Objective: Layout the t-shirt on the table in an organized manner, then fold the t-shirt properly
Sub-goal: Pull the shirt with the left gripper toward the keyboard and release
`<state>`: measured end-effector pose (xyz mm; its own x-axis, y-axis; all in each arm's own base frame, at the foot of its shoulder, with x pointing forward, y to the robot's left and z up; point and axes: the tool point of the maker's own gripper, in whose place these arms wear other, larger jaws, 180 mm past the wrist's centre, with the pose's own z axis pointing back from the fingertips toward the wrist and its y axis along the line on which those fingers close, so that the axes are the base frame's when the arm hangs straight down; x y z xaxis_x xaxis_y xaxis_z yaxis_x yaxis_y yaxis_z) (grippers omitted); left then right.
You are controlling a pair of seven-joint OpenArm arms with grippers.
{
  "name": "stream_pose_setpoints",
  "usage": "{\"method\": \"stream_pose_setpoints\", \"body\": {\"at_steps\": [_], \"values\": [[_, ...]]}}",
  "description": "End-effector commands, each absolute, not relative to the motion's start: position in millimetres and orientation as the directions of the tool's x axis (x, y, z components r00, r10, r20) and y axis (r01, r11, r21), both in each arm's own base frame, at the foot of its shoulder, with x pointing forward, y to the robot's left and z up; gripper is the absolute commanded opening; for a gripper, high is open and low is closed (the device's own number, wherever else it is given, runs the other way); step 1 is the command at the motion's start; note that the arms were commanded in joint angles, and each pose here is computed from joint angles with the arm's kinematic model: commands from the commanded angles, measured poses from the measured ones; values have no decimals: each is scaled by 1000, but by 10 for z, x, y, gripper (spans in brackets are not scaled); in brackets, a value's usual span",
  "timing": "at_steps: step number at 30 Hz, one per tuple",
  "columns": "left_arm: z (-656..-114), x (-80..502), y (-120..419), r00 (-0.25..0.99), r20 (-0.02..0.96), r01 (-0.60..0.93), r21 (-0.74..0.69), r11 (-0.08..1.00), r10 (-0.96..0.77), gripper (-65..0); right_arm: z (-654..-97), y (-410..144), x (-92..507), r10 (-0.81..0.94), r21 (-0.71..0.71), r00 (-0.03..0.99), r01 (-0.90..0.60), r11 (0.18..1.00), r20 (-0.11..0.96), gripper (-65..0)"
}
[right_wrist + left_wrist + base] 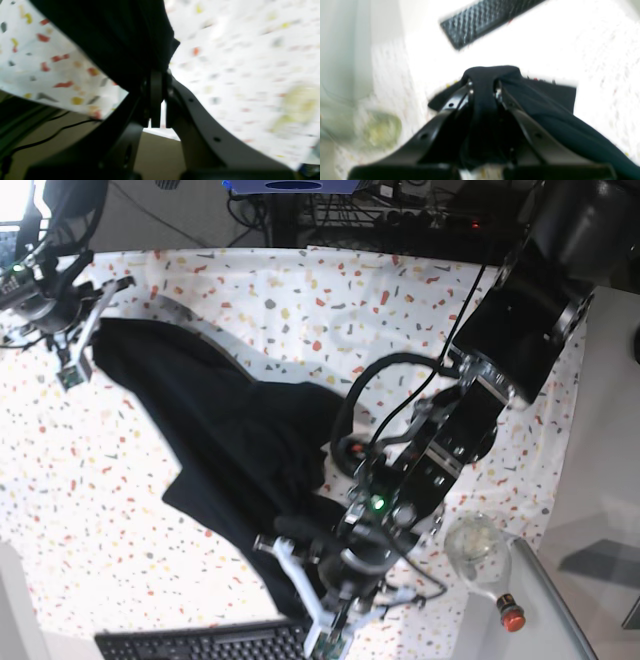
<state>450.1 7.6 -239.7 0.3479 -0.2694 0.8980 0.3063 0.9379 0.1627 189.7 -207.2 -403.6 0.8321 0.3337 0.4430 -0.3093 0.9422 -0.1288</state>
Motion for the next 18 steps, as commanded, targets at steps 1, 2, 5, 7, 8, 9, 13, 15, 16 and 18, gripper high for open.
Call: {"method": "stream_pose_setpoints", "body": {"at_steps": [1,2,5,7,8,9,13,15,16,18], "values": [[-2129,4697,83,272,924,256,199,946,-268,-650,-3876,-2112,2042,342,-162,802,-301,940,489,-650],[-2104,4801,22,268,921,240,218,946,-281,-650,-3799,-2233,2098,340,-191,798,-281,940,498,-650],[-2131,5074,-221,278,897,210,291,933,-342,-650,-3602,-2484,2294,314,-241,780,-213,947,542,-650],[-2191,5235,-450,246,885,207,351,913,-396,-650,-3506,-2591,2386,300,-259,768,-179,949,565,-650],[-2251,5295,-534,220,876,208,388,898,-429,-650,-3472,-2606,2427,297,-263,762,-172,949,575,-650],[-2330,5382,-472,193,861,196,435,879,-470,-650,-3446,-2616,2457,296,-265,757,-167,950,583,-650],[-2461,5422,-724,-6,837,266,528,806,-547,-650,-3524,-2630,2473,282,-252,776,-164,954,564,-650],[-2522,5473,-704,-7,864,280,485,828,-503,-579,-3589,-2662,2516,263,-237,787,-153,959,558,-650],[-2558,5496,-669,13,880,280,453,846,-475,-505,-3607,-2687,2539,255,-233,790,-146,962,558,-650],[-2596,5519,-626,55,912,275,378,884,-407,-332,-3666,-2714,2562,240,-221,800,-137,966,550,-650]]}}
